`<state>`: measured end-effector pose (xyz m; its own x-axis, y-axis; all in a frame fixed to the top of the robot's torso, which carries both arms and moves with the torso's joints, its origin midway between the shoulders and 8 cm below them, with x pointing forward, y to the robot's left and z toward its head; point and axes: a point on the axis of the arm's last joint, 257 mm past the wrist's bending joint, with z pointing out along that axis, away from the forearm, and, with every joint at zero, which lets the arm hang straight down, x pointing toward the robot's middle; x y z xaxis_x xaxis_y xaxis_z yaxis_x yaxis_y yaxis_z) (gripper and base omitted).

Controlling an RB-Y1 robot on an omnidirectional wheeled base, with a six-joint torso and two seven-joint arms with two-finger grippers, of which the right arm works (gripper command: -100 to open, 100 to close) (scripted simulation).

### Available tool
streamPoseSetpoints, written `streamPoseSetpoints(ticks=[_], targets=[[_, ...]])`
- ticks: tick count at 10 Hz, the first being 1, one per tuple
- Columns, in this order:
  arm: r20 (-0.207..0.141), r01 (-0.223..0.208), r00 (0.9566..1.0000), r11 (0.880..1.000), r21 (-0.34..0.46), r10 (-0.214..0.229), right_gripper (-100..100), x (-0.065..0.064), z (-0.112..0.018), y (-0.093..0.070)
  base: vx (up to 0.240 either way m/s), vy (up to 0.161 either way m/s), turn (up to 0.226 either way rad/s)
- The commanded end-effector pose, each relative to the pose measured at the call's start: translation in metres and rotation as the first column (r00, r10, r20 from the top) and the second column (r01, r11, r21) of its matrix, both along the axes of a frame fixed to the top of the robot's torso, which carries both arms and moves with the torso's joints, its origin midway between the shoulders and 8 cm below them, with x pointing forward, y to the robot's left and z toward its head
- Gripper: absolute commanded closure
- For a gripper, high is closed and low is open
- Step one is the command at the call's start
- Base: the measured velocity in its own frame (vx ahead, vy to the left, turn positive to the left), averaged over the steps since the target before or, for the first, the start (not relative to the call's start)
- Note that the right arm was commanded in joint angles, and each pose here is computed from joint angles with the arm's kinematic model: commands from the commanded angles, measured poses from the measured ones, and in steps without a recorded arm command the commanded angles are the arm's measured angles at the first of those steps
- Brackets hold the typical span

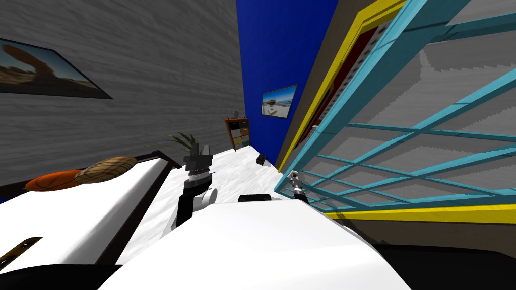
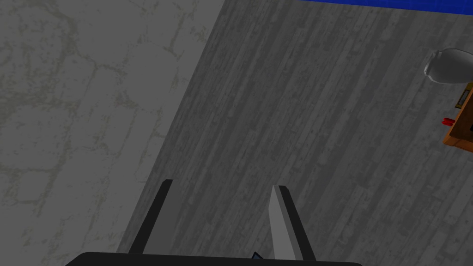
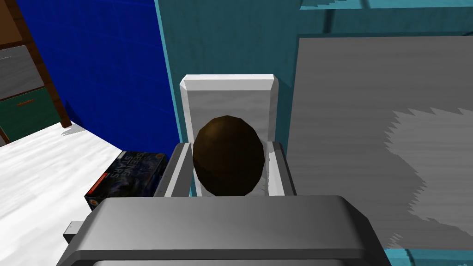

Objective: Pull the door open

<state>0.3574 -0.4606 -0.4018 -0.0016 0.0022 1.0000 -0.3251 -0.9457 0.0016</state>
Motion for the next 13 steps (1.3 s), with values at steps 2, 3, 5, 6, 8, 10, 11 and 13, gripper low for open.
streamPoseSetpoints(ticks=[2, 3, 5, 6, 8, 10, 11, 13], targets=[[0.001, -0.039, 0.9992, 0.999, -0.001, 0.039, 100, -0.001, 0.001, 0.008, -0.164, -0.029, 0.063], [0.001, -0.057, 0.9984, 0.998, -0.001, 0.057, 100, -0.001, 0.001, 0.011, -0.197, -0.014, 0.043], [0.001, -0.104, 0.9946, 0.995, 0.000, 0.104, 100, -0.003, 0.002, 0.021, -0.234, -0.008, 0.052], [0.000, -0.121, 0.9927, 0.993, 0.001, 0.121, 100, -0.004, 0.002, 0.024, -0.234, -0.027, 0.051], [-0.001, -0.156, 0.9878, 0.988, 0.003, 0.156, 100, -0.006, 0.002, 0.032, -0.214, 0.005, 0.039], [-0.009, -0.174, 0.9847, 0.985, 0.004, 0.174, 100, -0.011, -0.001, 0.036, -0.114, -0.003, 0.031], [-0.008, -0.190, 0.9817, 0.982, 0.002, 0.190, 100, -0.014, -0.001, 0.039, -0.199, -0.041, 0.071], [-0.005, -0.227, 0.9739, 0.974, 0.001, 0.227, 100, -0.020, 0.000, 0.046, -0.197, -0.032, 0.058]])
